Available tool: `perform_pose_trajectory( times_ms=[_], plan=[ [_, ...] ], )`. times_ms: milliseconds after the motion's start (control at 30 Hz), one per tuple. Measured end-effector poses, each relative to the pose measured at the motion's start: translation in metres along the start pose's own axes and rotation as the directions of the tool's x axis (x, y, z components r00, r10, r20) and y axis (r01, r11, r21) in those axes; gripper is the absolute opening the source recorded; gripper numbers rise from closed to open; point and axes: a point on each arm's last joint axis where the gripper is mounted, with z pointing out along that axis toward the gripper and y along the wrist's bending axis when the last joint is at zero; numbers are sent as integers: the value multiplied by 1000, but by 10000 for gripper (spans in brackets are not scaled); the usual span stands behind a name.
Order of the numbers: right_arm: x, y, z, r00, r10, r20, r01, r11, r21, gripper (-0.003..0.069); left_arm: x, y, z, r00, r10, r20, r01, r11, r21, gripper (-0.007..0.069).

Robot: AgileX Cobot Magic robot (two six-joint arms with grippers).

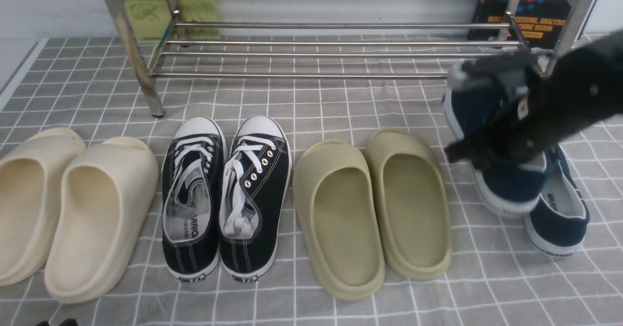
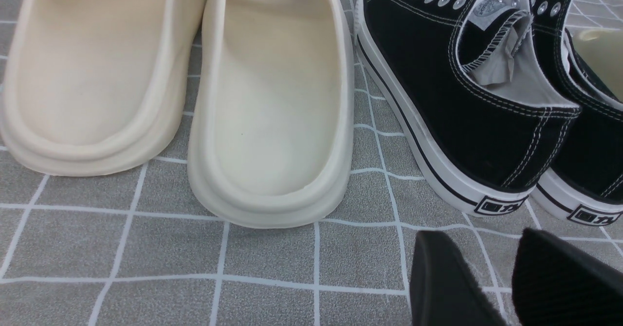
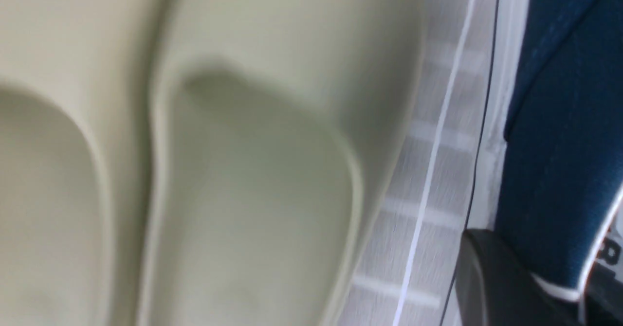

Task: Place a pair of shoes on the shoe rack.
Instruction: Use the right arm to put a shoe into the shoe rack

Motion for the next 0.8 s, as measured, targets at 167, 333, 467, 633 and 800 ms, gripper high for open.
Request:
perform_pose_trajectory(
  times_ms=[167,333,467,633,800],
  plan=[
    [-27,3,-3,996,-59,66,60,998,-9,44,0,0,0,1000,0,0,0,1000,0,238],
    [-56,1,33,994,-71,80,71,997,-1,44,0,0,0,1000,0,0,0,1000,0,238],
    [-80,-5,58,993,-57,102,56,998,10,44,0,0,0,1000,0,0,0,1000,0,238],
    [-124,-25,84,987,-34,154,29,999,41,44,0,0,0,1000,0,0,0,1000,0,238],
    [-148,-36,98,982,-70,176,59,996,70,48,0,0,0,1000,0,0,0,1000,0,238]
  ],
)
